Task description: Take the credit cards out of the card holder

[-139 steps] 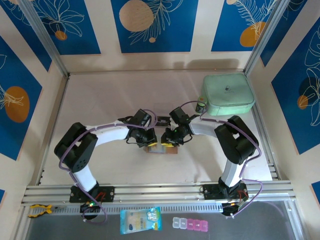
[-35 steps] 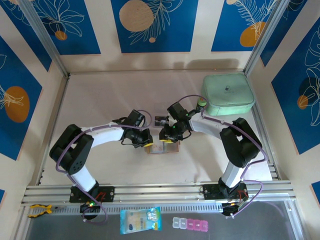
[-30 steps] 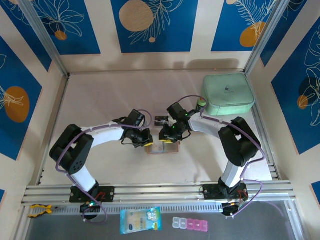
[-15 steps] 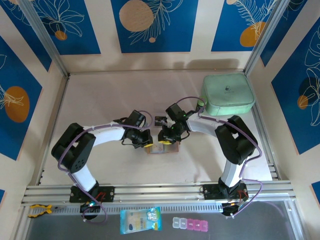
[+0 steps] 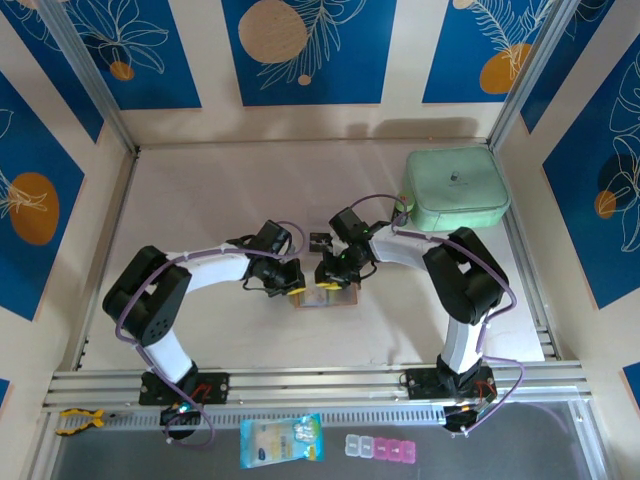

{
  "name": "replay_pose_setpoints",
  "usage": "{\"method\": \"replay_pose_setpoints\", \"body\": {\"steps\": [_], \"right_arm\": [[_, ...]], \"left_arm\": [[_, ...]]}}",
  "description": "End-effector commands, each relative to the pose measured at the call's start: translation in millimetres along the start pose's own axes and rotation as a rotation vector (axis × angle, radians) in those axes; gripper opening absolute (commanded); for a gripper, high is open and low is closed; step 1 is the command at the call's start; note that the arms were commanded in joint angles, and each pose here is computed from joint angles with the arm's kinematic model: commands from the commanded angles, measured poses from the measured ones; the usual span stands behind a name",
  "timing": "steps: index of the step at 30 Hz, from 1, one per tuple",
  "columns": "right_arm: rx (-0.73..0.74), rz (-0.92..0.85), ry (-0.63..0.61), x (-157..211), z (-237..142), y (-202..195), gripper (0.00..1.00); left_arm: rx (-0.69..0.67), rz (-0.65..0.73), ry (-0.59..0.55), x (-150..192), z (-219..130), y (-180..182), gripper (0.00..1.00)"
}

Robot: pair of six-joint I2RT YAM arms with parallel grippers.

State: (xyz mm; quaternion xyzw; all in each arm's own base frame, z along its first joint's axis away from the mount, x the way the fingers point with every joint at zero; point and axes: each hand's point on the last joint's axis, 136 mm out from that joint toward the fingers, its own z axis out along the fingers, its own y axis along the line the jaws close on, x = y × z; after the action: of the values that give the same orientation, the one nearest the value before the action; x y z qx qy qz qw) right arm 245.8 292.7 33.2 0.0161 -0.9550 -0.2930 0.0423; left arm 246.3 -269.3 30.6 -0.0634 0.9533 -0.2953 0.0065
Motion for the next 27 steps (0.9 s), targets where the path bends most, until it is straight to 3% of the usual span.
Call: {"method": "replay_pose_setpoints", "body": {"steps": [1,14,27], "right_arm": [[-0.025,-0.034,0.031,4,5,10,0.26],[-0.041,-0.048,0.041,6,8,13,0.20],[0.073,-0.028,0.014,6,0,-5,0.24]], "left_arm": [[-0.059,-0.014,0.023,5,3,17,0.09],[-0.060,-0.017,0.025,5,4,18,0.09],[-0.067,-0.017,0.030,7,5,21,0.09]]}}
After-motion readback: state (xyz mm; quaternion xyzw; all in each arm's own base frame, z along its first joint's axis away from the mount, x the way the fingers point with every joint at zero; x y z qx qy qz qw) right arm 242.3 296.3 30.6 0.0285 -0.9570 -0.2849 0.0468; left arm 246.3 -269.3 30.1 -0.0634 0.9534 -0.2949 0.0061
